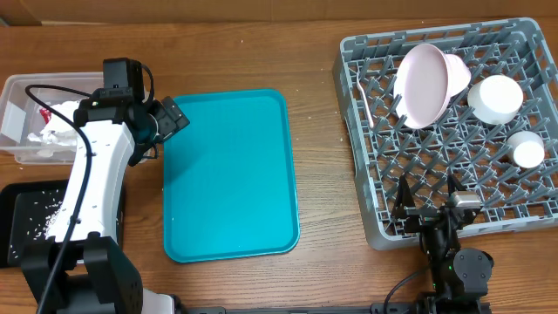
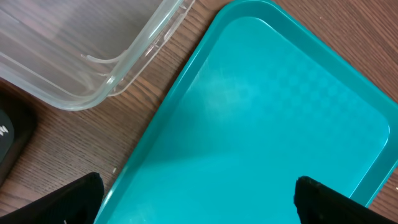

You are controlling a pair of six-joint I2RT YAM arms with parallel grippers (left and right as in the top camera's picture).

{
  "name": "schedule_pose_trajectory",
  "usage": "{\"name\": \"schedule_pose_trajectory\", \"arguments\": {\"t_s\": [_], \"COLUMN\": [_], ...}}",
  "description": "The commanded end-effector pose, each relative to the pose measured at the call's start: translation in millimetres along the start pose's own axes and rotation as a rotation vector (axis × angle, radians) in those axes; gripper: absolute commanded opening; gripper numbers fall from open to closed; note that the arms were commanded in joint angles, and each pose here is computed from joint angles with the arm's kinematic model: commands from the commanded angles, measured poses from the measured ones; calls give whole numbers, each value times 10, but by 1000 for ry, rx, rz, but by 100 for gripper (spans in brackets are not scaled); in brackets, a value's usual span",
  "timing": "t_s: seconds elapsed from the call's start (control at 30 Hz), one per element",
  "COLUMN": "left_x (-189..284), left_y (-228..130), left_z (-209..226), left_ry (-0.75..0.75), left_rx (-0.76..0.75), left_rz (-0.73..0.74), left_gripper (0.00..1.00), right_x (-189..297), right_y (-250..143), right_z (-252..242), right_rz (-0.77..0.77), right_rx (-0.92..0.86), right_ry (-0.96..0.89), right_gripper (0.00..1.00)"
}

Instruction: Sort waste into correct bins and load items into the dishwasher

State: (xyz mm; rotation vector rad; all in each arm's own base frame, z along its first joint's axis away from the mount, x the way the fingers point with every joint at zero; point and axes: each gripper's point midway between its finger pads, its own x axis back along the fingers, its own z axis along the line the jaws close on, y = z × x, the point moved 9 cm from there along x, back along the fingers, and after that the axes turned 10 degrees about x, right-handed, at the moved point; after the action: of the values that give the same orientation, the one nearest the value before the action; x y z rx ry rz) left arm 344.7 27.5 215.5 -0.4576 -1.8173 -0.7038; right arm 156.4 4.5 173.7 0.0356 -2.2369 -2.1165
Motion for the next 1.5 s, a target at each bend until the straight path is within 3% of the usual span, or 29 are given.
{"name": "schedule_pose_trajectory", "arguments": {"t_s": [0.0,0.5,0.67,0.77,0.87,0.97,1.17,1.47], "left_x": [15,15,3,15,74,117,131,-89], "left_y": [19,18,-4,-167,-369,-420,-700,-1163], "left_z": [-8,-5,33,-161,-336,-323,172,744], "left_ry": [2,5,45,-7,-73,-134,-175,-386], "left_rx": [6,5,-99,-457,-647,-649,-621,-587], "left_rz": [-13,-14,-12,-26,-82,-152,-236,-556], "left_gripper": [100,100,100,100,100,100,100,100], "right_x": [-1,-1,-1,-1,-1,-1,-1,-1], "right_y": [-17,-16,-16,-16,-16,-16,-16,-17], "right_z": [2,1,1,1,2,1,1,1], "right_rz": [-6,-7,-7,-7,-7,-7,-7,-6], "right_rx": [4,4,4,4,4,4,4,4], "right_ry": [-4,-5,-5,-5,-4,-5,-5,-5], "right_gripper": [100,100,100,100,100,100,100,100]}}
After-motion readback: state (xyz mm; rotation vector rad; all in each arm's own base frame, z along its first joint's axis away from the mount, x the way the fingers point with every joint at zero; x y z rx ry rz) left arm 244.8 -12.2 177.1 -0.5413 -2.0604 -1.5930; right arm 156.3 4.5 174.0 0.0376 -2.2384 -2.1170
